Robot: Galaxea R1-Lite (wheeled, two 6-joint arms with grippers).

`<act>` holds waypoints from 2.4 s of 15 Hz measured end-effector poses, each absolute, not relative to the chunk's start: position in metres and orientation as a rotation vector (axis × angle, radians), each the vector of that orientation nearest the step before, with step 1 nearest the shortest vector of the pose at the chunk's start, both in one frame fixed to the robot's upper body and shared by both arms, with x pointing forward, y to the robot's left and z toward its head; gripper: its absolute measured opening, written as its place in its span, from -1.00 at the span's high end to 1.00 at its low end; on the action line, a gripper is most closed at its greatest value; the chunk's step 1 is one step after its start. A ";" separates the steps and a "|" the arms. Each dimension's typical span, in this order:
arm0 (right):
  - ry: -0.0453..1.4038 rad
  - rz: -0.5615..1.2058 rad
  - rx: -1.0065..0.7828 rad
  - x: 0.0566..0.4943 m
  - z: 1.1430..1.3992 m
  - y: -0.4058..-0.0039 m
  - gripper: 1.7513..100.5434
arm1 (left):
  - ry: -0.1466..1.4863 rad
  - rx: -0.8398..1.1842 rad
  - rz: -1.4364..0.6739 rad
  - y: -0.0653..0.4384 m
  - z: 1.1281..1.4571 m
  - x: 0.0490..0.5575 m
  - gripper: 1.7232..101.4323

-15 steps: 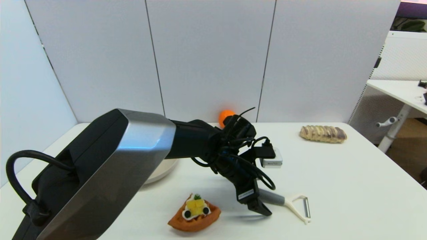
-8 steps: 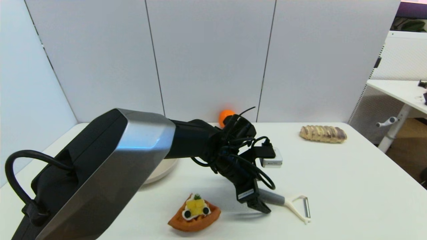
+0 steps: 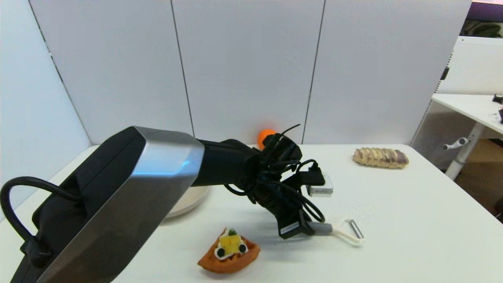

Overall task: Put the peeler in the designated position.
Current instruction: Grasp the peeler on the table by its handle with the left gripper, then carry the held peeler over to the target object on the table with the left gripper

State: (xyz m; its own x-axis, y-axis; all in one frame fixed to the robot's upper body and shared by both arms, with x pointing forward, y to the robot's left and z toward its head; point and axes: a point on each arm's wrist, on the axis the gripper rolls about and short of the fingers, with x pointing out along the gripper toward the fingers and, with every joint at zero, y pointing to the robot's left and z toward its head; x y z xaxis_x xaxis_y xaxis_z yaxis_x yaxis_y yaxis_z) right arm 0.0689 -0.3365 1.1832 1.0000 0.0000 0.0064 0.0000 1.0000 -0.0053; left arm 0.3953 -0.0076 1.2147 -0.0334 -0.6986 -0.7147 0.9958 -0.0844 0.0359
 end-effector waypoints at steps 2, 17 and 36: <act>-0.007 0.000 -0.006 0.069 1.183 -0.336 -0.95 | 0.561 0.681 -1.546 -0.008 1.220 0.393 0.66; -0.007 0.000 -0.005 0.069 1.183 -0.336 -0.95 | 0.508 0.489 -0.788 0.273 1.357 0.468 0.66; -0.007 0.000 -0.005 0.069 1.183 -0.336 -0.95 | 0.868 -0.016 -0.085 0.403 1.236 0.426 0.66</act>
State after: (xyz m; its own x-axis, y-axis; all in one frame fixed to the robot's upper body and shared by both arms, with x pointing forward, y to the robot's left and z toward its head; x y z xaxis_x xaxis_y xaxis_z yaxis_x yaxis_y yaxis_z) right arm 0.0689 -0.3365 1.1833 1.0000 0.0000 0.0072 0.0000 1.0000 -0.0053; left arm 0.4256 0.4035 1.2362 0.6434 -0.0817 -0.7611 0.0684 0.9964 -0.0492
